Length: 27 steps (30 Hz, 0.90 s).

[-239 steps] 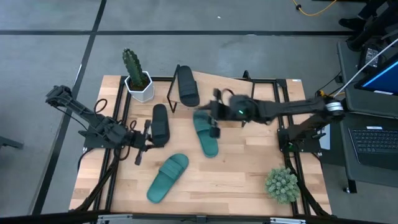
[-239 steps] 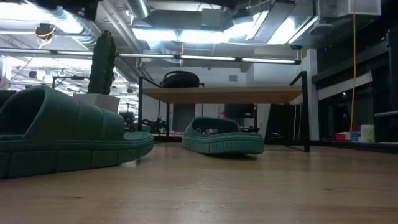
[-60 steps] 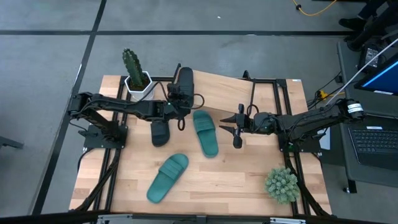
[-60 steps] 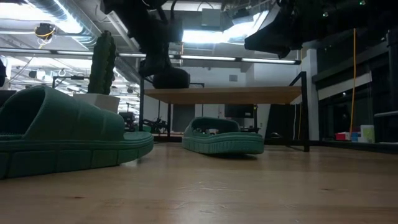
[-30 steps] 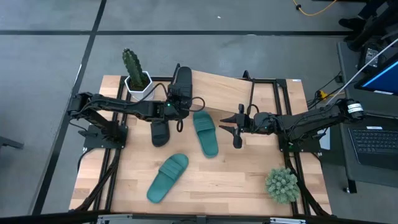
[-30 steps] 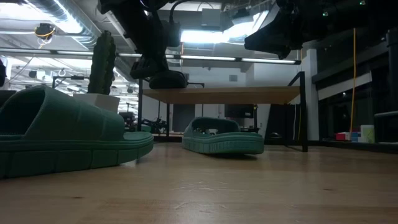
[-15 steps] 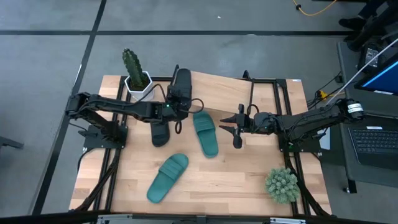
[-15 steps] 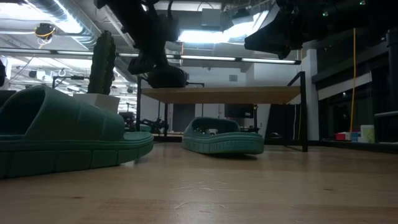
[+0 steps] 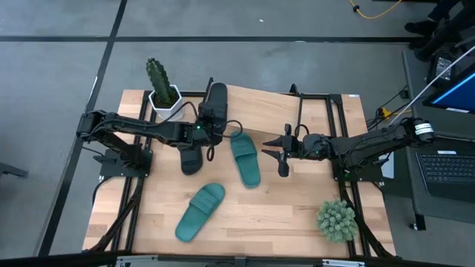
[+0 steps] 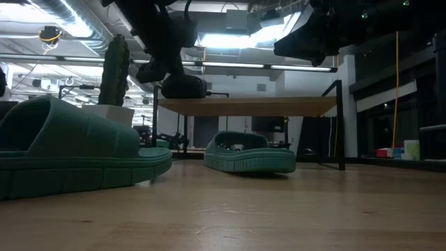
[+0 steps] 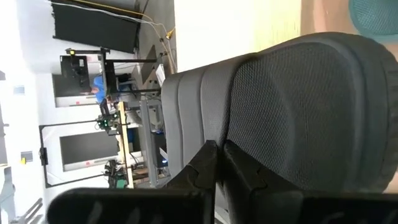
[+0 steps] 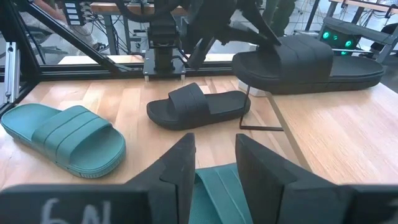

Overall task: Pick and place slides into the shelf
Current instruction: Put the bottom black slide on the shelf

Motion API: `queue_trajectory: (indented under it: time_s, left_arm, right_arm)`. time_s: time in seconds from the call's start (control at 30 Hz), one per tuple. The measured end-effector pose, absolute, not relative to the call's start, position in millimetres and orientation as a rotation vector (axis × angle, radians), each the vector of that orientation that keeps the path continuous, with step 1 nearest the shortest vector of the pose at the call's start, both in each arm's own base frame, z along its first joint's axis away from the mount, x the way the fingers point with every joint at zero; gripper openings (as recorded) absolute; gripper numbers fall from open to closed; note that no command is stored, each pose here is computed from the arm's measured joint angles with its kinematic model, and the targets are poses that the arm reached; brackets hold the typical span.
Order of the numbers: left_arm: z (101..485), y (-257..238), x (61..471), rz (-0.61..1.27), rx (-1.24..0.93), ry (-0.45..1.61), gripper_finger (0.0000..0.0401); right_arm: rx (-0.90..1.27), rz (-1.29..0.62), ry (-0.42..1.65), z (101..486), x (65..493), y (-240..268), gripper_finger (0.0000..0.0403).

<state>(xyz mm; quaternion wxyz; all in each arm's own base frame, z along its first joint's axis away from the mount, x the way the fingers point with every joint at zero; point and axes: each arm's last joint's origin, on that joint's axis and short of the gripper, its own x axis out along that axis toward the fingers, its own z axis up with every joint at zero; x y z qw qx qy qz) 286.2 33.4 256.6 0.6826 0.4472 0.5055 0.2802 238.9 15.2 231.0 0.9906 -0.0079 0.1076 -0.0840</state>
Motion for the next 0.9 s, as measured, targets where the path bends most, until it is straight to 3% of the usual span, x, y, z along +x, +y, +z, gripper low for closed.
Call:
queue_trajectory:
  time_s: [0.5, 0.9]
  left_arm:
    - [254.6, 36.3, 285.2, 0.597, 0.943, 1.128, 0.0018]
    - [254.9, 35.2, 284.8, 0.618, 0.955, 1.133, 0.0079]
  right_arm:
    - [-0.014, -0.169, 0.216, 231.0, 238.9, 15.2, 0.0116]
    - [-0.014, -0.169, 0.216, 231.0, 238.9, 15.2, 0.0116]
